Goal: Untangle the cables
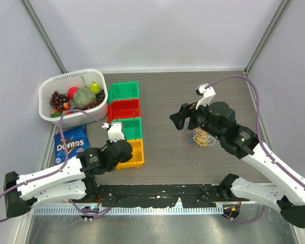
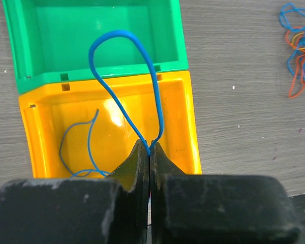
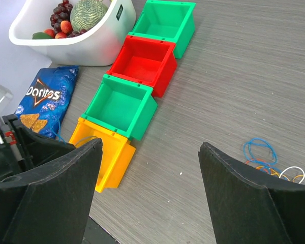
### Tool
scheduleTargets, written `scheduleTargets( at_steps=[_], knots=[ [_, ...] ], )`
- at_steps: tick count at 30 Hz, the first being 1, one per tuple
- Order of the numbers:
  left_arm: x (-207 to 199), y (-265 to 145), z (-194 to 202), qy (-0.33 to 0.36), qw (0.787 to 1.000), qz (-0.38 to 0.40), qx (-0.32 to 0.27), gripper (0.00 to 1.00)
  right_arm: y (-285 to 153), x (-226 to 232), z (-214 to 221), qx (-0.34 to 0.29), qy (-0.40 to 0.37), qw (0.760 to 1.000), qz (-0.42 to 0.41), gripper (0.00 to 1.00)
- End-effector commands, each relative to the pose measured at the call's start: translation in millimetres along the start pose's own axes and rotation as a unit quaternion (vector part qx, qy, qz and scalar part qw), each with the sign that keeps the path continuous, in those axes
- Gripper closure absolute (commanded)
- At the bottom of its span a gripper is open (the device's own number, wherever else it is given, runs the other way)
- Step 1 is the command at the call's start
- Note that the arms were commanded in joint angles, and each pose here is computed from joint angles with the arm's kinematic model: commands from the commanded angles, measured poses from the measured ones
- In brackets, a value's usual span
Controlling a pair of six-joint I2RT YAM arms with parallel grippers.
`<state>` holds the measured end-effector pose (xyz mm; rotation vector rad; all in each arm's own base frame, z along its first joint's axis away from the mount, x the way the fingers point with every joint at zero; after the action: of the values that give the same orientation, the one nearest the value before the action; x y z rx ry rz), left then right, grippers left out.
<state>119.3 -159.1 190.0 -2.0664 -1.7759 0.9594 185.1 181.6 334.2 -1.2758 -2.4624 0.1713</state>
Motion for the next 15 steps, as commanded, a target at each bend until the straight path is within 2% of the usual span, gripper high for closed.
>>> scheduleTargets(
  at_steps=[1, 7, 15],
  knots=[
    [-17.7, 10.6, -4.0, -0.05, 0.999, -0.016, -0.005, 1.0, -3.9, 0.9, -5.5, -0.022, 0.012, 1.0, 0.001, 0.18],
    [-24.0, 24.9, 9.8, -0.042, 0.994, -0.081, 0.06, 1.0, -1.2, 1.5, -2.0, -0.013, 0.016, 1.0, -0.001, 0.19],
    [-9.5, 45.4, 30.6, -0.189, 0.954, -0.205, 0.114, 1.0, -2.4, -0.7, 3.6, -0.01, 0.019, 1.0, 0.003, 0.19]
  ],
)
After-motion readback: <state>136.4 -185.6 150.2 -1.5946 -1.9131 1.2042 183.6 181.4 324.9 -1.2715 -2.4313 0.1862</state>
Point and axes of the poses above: each gripper's point midway between its finger pads, its own y axis out along the fingers, its own x axis along the line the jaws close on, z = x × y, the point moved 7 cm from there along -y, back along the fingers, and after that the axes turned 3 degrees about -y, right-handed, at the moved point
